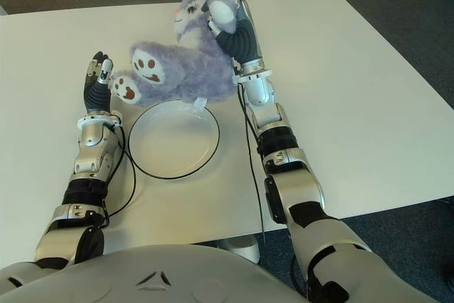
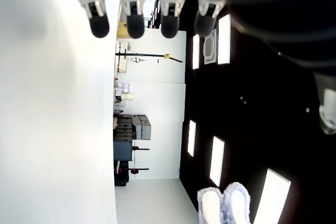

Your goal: Put the doll into the plate.

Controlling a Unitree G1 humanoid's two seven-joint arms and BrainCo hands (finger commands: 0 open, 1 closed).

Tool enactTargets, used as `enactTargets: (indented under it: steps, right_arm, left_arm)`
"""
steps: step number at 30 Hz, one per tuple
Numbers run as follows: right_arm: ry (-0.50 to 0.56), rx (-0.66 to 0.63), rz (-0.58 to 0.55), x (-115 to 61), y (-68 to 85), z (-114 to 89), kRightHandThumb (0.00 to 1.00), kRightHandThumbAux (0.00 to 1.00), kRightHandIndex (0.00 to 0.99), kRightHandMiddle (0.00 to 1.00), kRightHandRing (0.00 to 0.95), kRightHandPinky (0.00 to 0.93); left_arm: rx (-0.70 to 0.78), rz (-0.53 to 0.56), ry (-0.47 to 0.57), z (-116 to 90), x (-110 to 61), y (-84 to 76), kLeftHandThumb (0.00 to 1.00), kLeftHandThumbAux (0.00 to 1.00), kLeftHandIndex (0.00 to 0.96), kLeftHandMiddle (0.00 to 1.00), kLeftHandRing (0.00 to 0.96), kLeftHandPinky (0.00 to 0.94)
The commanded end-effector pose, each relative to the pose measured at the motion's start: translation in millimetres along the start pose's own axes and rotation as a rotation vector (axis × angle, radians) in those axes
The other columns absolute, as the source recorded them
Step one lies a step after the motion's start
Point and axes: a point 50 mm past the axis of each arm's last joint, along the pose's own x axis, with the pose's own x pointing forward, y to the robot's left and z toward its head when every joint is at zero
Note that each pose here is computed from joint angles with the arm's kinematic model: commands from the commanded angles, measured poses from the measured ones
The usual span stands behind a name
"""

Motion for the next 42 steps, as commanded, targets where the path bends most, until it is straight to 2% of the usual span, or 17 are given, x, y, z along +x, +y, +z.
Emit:
enactTargets:
  steps: [1, 42]
  right_arm:
    - [-0.002, 0.029, 0.010, -5.1, 5.6, 0, 0.698, 0.720, 0.438, 0.863, 0.876, 0.859]
    - [-0.036, 0.091, 0.084, -14.8, 26.1, 4, 0.700, 0.720, 0.438, 0.859, 0.869, 0.856]
  left_arm:
    - [-0.007, 0.030, 0.144, -36, -26.1, 7.4, 0.000, 0.388, 0.000, 0.021, 0.003, 0.000]
    - [-0.008, 0.027, 0.149, -37, -25.8, 5.2, 0.000, 0.397, 0.000, 0.017, 0.006, 0.000]
